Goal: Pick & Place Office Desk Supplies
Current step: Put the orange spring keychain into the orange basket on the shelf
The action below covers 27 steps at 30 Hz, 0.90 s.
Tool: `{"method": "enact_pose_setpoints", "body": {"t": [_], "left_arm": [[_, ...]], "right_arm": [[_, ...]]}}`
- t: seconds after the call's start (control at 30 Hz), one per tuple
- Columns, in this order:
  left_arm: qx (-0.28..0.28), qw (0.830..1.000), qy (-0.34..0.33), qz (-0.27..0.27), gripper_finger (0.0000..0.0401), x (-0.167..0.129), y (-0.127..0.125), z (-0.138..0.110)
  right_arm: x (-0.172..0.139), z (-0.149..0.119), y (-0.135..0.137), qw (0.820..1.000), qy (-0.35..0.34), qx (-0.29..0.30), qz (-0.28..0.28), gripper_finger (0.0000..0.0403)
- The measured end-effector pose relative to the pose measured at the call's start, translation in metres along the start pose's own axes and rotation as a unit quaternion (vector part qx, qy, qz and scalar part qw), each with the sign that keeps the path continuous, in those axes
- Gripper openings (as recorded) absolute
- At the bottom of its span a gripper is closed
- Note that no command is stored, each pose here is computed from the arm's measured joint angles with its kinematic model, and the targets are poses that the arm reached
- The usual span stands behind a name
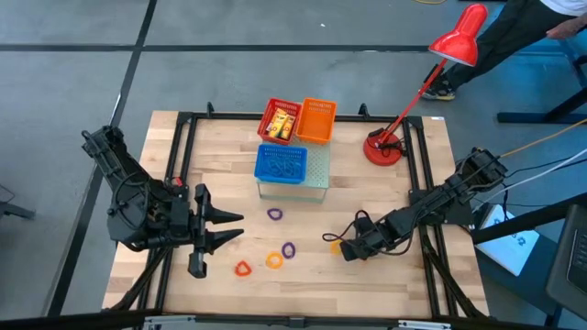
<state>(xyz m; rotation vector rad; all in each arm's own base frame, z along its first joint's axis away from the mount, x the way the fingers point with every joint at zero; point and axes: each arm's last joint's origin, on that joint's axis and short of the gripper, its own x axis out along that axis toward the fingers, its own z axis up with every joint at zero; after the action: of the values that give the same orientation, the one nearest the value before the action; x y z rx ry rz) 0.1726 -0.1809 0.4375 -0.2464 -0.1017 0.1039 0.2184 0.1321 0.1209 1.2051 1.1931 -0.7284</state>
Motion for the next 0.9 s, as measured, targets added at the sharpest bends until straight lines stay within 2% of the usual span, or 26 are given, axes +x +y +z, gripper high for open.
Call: {"method": "enact_pose_setpoints", "body": {"t": [0.17,0.23,0.4,0.53,0.73,0.9], "left_arm": [[0.003,1.000,0.000,0.001,0.0125,0.000,0.000,0.000],[0.004,1.000,0.000,0.001,0.0125,0.000,0.000,0.000],[0.003,1.000,0.000,0.001,0.0125,0.000,0.000,0.000],[0.003,1.000,-0.001,0.001,0.0125,0.000,0.000,0.000],[0.004,1.000,-0.001,0.002,0.0125,0.000,0.000,0.000],[0.004,1.000,-0.001,0.002,0.0125,0.000,0.000,0.000]], "right_arm": [[-0.014,0.001,0.024,0.997,-0.065,-0.006,0.040,0.0004],[-0.027,-0.004,0.043,0.995,-0.060,-0.017,0.076,0.0004],[-0.060,-0.006,0.078,0.990,-0.081,-0.053,0.104,0.0003],[-0.084,-0.007,0.096,0.986,-0.090,-0.078,0.117,0.0002],[-0.121,-0.002,0.126,0.968,-0.136,-0.108,0.179,0.0002],[-0.155,0.017,0.144,0.950,-0.205,-0.145,0.187,0.0001]]}}
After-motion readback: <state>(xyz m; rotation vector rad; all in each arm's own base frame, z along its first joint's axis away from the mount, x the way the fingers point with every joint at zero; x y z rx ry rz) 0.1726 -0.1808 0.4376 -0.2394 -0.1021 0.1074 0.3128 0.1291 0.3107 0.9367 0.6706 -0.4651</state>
